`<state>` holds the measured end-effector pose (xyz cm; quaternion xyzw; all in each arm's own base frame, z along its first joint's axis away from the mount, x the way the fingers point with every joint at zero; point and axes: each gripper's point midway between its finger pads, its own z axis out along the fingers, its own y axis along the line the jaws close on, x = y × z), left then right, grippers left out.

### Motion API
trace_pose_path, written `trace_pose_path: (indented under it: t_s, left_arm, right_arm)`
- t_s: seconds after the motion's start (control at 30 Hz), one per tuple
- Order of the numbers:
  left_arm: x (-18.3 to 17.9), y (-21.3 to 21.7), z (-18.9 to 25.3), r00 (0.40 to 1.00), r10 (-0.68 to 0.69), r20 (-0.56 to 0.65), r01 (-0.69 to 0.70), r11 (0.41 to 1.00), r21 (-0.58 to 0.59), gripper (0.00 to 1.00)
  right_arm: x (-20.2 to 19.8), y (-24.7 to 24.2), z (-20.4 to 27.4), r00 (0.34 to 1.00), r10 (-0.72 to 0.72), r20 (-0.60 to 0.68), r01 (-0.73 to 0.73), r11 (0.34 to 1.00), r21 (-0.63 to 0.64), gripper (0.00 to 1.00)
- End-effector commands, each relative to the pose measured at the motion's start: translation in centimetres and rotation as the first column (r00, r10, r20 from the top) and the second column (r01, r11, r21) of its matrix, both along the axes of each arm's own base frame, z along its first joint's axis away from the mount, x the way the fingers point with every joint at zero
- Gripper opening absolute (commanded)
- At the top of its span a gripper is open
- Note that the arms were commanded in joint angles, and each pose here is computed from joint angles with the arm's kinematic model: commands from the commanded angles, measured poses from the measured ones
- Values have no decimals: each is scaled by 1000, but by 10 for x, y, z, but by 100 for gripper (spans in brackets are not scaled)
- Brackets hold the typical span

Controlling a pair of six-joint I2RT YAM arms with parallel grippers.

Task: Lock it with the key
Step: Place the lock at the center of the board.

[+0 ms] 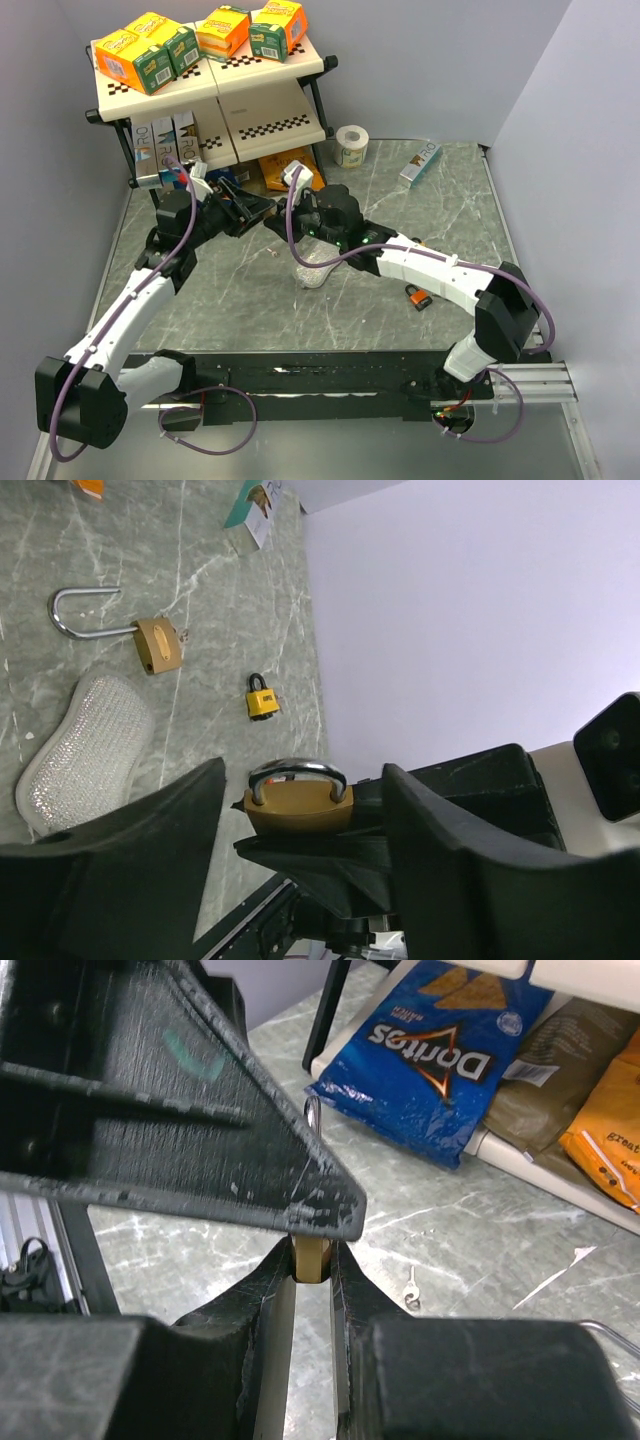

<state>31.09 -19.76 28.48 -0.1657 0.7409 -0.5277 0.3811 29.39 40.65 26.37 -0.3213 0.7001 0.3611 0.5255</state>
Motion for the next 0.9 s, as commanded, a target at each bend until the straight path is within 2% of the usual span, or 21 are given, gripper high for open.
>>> trace_pose_path:
  t_s: [0.0, 0.1, 0.2, 0.23, 0.3, 0.33, 0.37, 0.4, 0.43, 0.47, 0.5, 0.53, 0.6, 0.63, 0.73, 0.87]
  left_arm:
    - [-2, -2, 15, 999, 12, 47, -12, 1000, -9, 70]
    - [-3, -2, 12, 999, 11, 41, -11, 1000, -2, 67]
    - [-3, -1, 14, 999, 14, 47, -14, 1000, -3, 58]
    - [-3, -1, 15, 999, 14, 52, -14, 1000, -3, 50]
    - [-2, -1, 17, 998, 16, 62, -16, 1000, 0, 40]
    - [-1, 0, 18, 998, 20, 65, -20, 1000, 6, 27]
    - [0, 0, 20, 996, 21, 82, -23, 999, 23, 19]
    - [1, 2, 16, 997, 28, 69, -31, 999, 43, 7]
    - [2, 4, 14, 996, 30, 83, -36, 997, 73, 1]
    - [2, 5, 17, 995, 29, 96, -38, 995, 95, 1]
    - [3, 7, 12, 995, 23, 94, -35, 991, 132, 1]
    - [0, 12, -3, 997, 6, 81, -24, 974, 223, 1]
    - [1, 16, -11, 996, -18, 83, -9, 948, 318, 1]
    - [-4, 23, -32, 998, -45, 50, 21, 910, 414, 1]
    - [-7, 33, -63, 993, -115, 14, 87, 819, 567, 1]
    - [-20, 47, -114, 985, -129, -117, 175, 734, 657, 1]
  right_arm:
    - [7, 11, 37, 999, -24, 42, 20, 996, 92, 0]
    - [8, 12, 37, 999, -29, 38, 26, 996, 91, 0]
    - [9, 11, 37, 999, -34, 37, 30, 996, 89, 0]
    - [8, 11, 34, 999, -31, 33, 28, 996, 87, 0]
    - [7, 11, 34, 999, -26, 32, 23, 996, 86, 0]
    - [6, 11, 32, 999, -22, 27, 19, 996, 83, 0]
    - [4, 12, 30, 1000, -9, 22, 8, 997, 79, 0]
    - [1, 12, 28, 1000, 1, 16, -3, 997, 76, 11]
    - [-2, 12, 27, 1000, 17, 15, -18, 997, 70, 23]
    - [-5, 10, 21, 999, 34, 2, -34, 998, 45, 35]
    - [-11, 8, 24, 998, 64, 9, -64, 997, 42, 58]
    - [-16, 4, 17, 996, 86, 9, -86, 996, 15, 67]
    - [-25, -14, 2, 993, 116, -28, -116, 993, -30, 82]
    - [-27, -21, -4, 992, 123, -36, -124, 991, -50, 85]
    - [-29, -54, -24, 991, 108, -79, -116, 988, -106, 97]
    - [-19, -93, -34, 994, 44, -97, -57, 989, -135, 99]
